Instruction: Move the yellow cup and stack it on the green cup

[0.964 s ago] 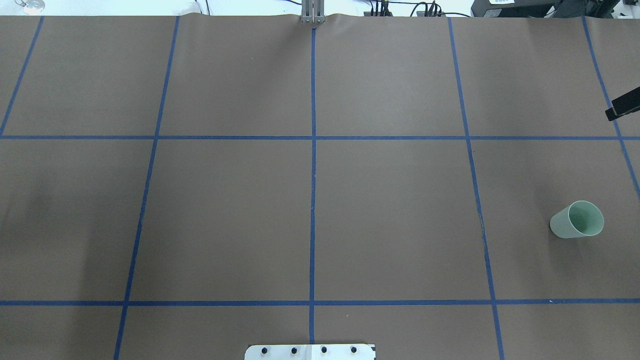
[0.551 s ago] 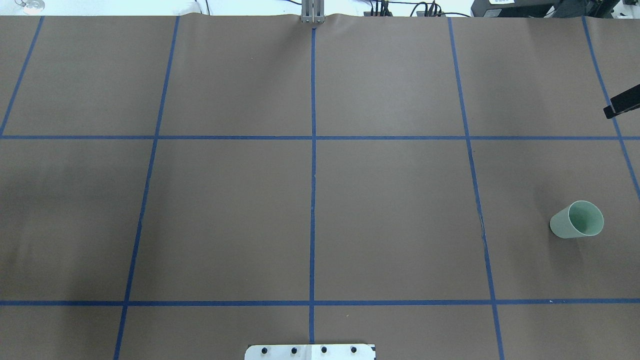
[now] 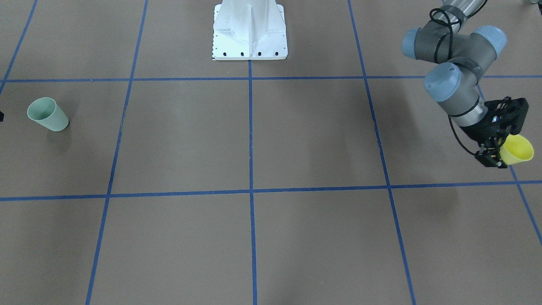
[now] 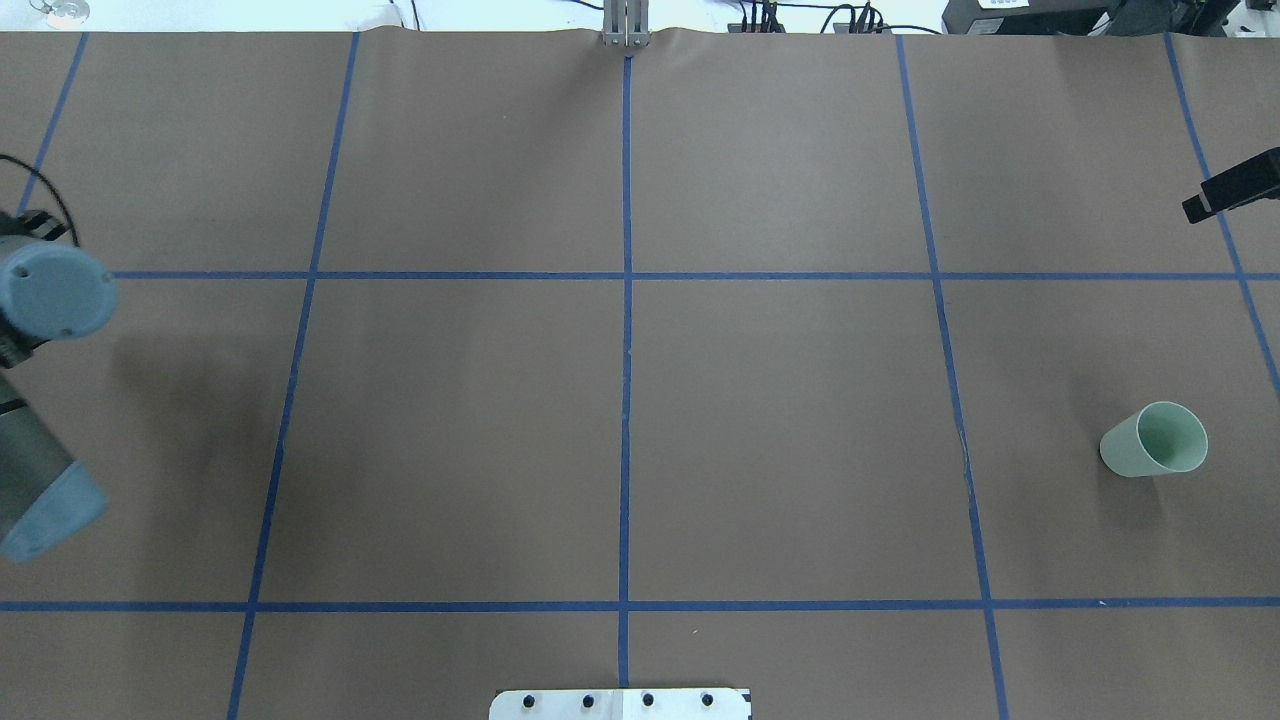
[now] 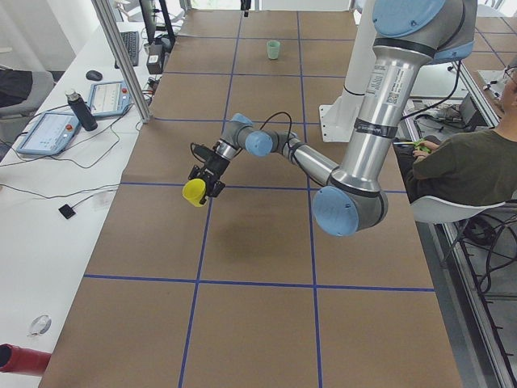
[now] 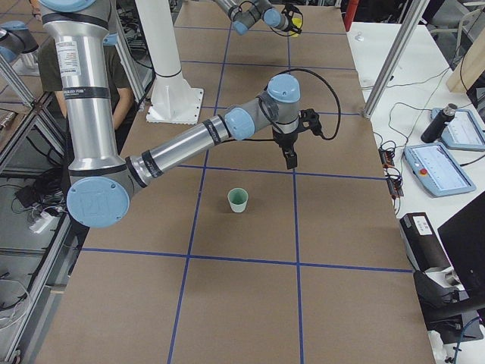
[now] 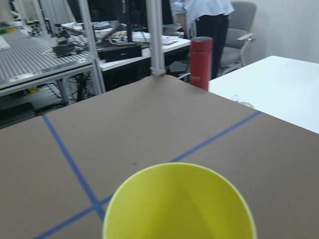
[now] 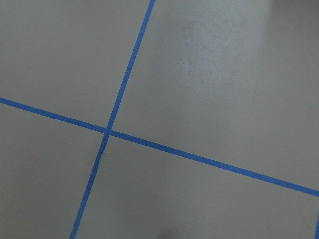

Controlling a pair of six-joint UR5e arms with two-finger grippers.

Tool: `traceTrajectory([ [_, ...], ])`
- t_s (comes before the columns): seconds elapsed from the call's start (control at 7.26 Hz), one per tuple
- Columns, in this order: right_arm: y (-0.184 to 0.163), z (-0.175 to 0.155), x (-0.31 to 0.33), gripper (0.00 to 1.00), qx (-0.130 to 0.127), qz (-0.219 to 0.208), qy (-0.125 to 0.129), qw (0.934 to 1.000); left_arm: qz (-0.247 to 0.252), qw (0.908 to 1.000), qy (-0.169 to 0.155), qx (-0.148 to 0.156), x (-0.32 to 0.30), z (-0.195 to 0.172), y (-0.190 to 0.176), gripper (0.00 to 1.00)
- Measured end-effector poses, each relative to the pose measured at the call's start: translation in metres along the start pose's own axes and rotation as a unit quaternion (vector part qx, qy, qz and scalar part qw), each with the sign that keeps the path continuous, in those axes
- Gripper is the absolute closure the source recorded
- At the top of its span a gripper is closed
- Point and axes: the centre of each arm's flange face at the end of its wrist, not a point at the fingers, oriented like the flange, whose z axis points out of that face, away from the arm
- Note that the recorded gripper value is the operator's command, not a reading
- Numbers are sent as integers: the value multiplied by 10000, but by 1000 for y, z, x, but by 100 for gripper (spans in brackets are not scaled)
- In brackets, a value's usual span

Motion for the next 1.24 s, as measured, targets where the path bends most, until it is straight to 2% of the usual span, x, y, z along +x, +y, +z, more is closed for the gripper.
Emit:
traceTrajectory([
  [0.14, -1, 2, 0, 0, 10, -11, -65, 10000, 252, 9986, 455, -77, 40, -38, -1, 44],
  [0.28, -2, 3, 1, 0, 46, -47, -99, 9999, 581, 9930, 1014, -157, 72, -74, 3, 34],
  [0.41, -4, 6, 3, 0, 66, -64, -109, 9999, 864, 9824, 1646, -205, 96, -98, 15, 35],
  [0.55, -6, 8, 5, 0, 68, -63, -108, 9999, 940, 9674, 2345, -204, 121, -103, 30, 41],
  [0.69, -8, 9, 5, 0, 75, -67, -110, 9999, 1019, 9523, 2873, -115, 140, -99, 43, 48],
  [0.83, -9, 9, 4, 0, 82, -76, -115, 9999, 1373, 9365, 3225, 91, 156, -105, 49, 50],
  [0.96, -9, 8, 4, 0, 87, -89, -117, 9999, 1797, 9212, 3440, 269, 172, -122, 55, 51],
  [1.24, -10, 8, 4, 0, 160, -164, -137, 9996, 2488, 8957, 3661, 432, 186, -148, 79, 52],
])
